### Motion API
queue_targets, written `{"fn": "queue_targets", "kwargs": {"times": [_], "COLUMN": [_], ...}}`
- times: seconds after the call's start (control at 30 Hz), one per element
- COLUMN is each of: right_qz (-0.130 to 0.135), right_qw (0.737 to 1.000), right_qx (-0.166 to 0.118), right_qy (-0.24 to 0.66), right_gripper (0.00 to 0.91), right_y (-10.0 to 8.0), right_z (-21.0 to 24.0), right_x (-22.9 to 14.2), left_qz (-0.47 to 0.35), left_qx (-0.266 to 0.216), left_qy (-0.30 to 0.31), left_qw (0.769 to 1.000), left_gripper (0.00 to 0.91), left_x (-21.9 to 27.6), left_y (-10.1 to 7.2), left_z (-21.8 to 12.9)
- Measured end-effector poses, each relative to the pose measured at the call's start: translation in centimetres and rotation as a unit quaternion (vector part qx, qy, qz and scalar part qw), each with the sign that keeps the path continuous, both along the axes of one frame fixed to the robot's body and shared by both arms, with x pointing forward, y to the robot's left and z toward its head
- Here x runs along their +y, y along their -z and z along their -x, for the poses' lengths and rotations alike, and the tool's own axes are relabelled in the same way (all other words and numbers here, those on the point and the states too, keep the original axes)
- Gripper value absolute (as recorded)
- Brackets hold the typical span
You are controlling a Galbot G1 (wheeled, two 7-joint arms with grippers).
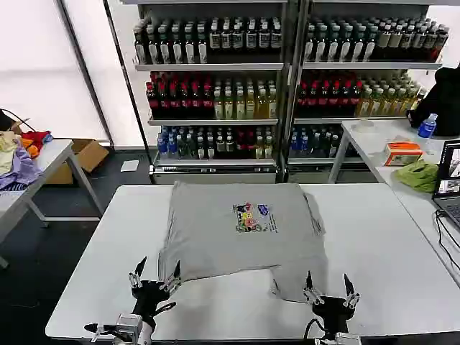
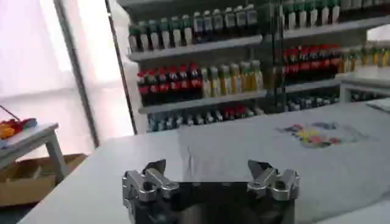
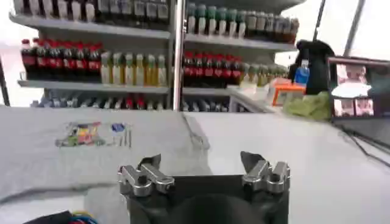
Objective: Fold and organize the clothes.
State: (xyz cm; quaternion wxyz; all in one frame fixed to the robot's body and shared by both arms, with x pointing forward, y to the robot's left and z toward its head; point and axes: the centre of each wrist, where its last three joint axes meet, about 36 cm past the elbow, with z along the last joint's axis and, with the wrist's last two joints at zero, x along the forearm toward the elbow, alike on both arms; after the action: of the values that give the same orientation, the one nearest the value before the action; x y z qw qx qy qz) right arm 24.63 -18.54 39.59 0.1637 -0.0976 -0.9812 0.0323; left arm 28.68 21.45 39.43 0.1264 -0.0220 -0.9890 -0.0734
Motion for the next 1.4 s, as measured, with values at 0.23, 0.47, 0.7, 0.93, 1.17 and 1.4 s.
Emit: {"fn": "queue_targets", "kwargs": {"times": [0.23,0.47,0.7,0.93,1.17,1.4], "right_qz": [-0.011,-0.015,-0.018,-0.018,-0.018,-0.021], "right_qw": [1.000,0.999,0.999,0.998,0.998,0.998], "right_qx": [0.019,0.033,0.048,0.056,0.060,0.066], "right_qy": [0.003,0.003,0.003,0.003,0.002,-0.003], "right_gripper": [0.907,0.907,0.907,0.907,0.715,0.000], "right_y": [0.8,1.5,2.1,2.5,2.7,3.1], "right_z": [-0.2,-0.2,-0.2,-0.3,-0.2,0.1], "right_x": [0.4,0.7,0.8,0.7,0.7,0.8], "left_qz": [-0.005,-0.007,-0.007,0.012,0.035,0.044], "left_qx": [0.022,0.041,0.061,0.076,0.099,0.115], "left_qy": [-0.005,-0.007,-0.005,0.001,0.003,0.003], "left_qw": [1.000,0.999,0.998,0.997,0.995,0.992], "left_gripper": [0.907,0.907,0.907,0.907,0.353,0.010], "left_x": [0.4,0.8,0.9,1.0,0.9,0.9], "left_y": [1.1,2.1,2.4,1.9,2.0,2.3], "left_z": [-0.5,-0.7,-0.7,-0.8,-0.9,-0.8]}}
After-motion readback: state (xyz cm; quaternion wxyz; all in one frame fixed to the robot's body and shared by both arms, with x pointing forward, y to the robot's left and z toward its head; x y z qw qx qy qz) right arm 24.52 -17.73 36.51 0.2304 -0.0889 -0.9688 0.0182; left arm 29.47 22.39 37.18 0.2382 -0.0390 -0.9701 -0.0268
